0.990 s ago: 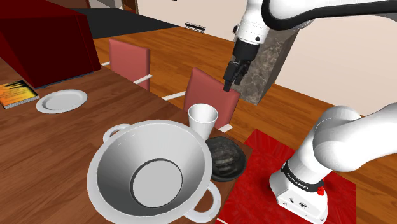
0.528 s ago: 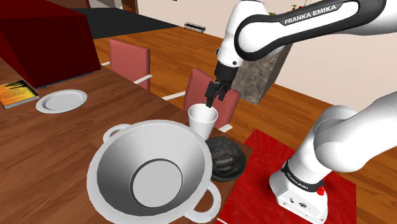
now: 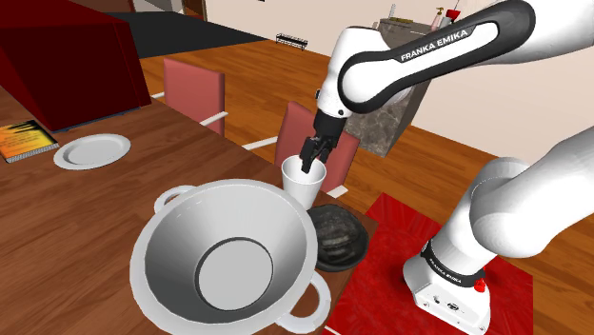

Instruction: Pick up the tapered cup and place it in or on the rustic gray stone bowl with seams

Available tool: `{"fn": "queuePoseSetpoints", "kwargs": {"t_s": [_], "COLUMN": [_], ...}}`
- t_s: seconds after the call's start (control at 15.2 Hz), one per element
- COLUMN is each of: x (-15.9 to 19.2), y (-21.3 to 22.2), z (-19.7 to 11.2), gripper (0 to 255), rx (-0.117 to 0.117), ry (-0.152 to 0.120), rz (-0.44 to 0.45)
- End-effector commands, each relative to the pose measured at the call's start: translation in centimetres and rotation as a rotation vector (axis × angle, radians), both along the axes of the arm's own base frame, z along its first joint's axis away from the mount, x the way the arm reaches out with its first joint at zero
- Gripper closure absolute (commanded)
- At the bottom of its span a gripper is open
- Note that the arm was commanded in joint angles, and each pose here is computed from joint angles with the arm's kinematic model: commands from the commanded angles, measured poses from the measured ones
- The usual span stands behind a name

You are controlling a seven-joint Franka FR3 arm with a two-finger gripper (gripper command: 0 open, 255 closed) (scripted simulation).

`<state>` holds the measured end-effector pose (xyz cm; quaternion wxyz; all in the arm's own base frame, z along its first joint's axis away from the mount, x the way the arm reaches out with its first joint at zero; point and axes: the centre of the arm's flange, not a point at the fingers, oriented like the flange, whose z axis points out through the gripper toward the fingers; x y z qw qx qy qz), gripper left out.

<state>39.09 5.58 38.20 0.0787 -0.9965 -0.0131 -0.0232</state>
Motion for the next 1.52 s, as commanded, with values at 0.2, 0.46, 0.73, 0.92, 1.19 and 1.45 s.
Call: {"fn": "queuePoseSetpoints", "kwargs": {"t_s": [0.2, 0.46, 0.73, 0.92, 1.19, 1.45], "x": [-0.1, -0.1, -0.1, -0.1, -0.1, -0.1], "y": [0.1, 0.1, 0.1, 0.1, 0.1, 0.1], "z": [-0.7, -0.7, -0.7, -0.7, -0.1, 2.0], "gripper": [0, 0, 255, 255, 255, 255], "rx": [0.0, 0.0, 0.0, 0.0, 0.0, 0.0], "ry": [-0.001, -0.001, -0.001, -0.001, -0.001, -0.001], "rz": [0.0, 0.0, 0.0, 0.0, 0.0, 0.0]}}
